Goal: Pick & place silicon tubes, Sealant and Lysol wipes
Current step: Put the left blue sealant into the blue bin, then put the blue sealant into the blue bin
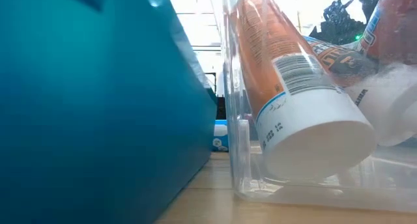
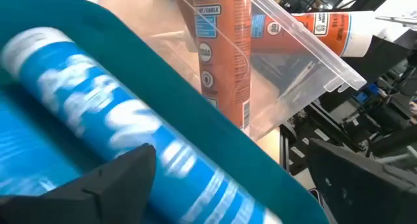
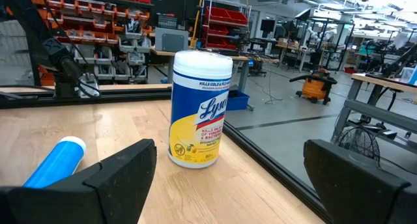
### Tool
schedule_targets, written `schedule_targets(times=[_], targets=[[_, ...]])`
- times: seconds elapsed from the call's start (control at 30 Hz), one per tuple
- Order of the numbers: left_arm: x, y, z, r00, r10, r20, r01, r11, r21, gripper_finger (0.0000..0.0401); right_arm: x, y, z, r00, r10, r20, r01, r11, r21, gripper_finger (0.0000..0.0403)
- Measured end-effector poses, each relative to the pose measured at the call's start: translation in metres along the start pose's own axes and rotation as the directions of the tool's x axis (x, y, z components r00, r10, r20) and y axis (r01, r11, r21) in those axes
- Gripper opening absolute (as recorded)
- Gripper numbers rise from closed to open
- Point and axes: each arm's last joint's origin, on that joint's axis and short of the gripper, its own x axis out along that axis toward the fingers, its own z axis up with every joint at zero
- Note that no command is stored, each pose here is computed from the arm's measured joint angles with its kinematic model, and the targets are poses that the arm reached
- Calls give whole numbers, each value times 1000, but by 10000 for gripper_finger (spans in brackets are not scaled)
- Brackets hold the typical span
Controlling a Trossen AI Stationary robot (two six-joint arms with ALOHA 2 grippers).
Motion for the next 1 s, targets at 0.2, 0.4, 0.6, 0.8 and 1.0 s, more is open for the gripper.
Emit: schedule_targets(times=[0.2,0.4,0.6,0.8,1.0], targets=[[0,0,0,1000,-4,-9,4,998,60,386,0,0,0,1000,0,0,0,1000,0,364],[2,0,0,998,-30,-52,35,994,100,371,0,0,0,1000,0,0,0,1000,0,364],[9,-8,12,996,-91,11,88,981,175,363,0,0,0,1000,0,0,0,1000,0,364],[9,-23,65,993,-83,79,50,934,353,366,0,0,0,1000,-1,0,1,1000,0,364],[-3,-22,131,994,20,103,-59,918,393,353,0,0,0,1000,0,-1,0,1000,0,364]])
